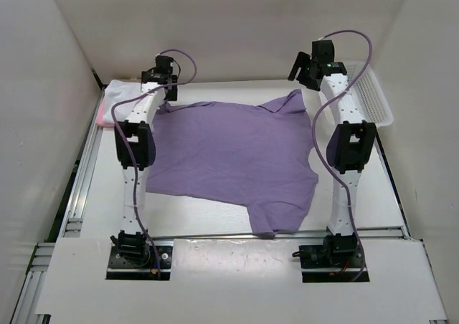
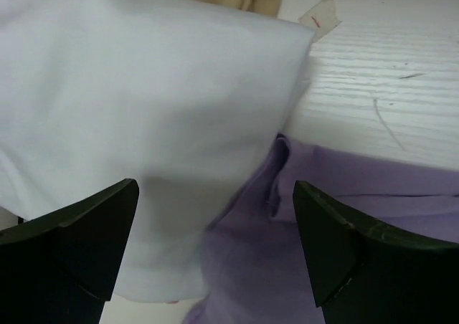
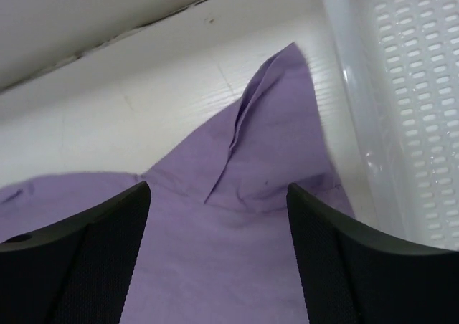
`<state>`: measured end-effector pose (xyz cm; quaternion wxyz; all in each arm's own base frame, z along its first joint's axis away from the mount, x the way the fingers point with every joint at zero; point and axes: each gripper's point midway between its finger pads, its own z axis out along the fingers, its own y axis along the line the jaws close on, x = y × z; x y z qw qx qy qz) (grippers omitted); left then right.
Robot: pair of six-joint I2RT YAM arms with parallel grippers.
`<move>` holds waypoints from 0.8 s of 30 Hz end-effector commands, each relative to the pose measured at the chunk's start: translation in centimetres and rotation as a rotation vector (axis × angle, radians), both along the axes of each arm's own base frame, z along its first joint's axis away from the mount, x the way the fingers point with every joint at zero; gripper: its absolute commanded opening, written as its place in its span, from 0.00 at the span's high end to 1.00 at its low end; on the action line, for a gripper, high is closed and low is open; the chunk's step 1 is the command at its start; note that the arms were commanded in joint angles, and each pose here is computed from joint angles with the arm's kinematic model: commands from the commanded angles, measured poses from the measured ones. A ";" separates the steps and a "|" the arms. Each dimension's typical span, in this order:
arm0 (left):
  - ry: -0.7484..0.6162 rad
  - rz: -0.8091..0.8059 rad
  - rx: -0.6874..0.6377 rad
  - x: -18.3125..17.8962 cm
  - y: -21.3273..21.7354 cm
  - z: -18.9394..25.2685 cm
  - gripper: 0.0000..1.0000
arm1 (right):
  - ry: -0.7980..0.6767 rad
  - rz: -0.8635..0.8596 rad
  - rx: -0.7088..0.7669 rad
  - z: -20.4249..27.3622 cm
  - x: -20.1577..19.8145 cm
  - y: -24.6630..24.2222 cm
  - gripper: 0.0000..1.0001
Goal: Fold and stack the t-shirts
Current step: Flatten out the tshirt
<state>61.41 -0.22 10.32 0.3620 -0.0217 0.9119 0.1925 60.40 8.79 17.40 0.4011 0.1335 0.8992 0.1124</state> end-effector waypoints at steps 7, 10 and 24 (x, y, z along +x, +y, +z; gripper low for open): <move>0.017 0.054 -0.093 -15.9 6.2 11.2 0.00 | -0.058 0.181 -0.027 10.9 -17.6 4.0 0.14; 0.211 0.073 -0.142 -22.1 7.0 6.8 0.00 | 0.148 0.163 0.001 5.5 -24.8 3.7 0.14; 0.537 0.170 -0.261 -33.0 8.4 -6.7 0.00 | 0.554 0.060 0.137 -11.3 -45.1 3.4 0.22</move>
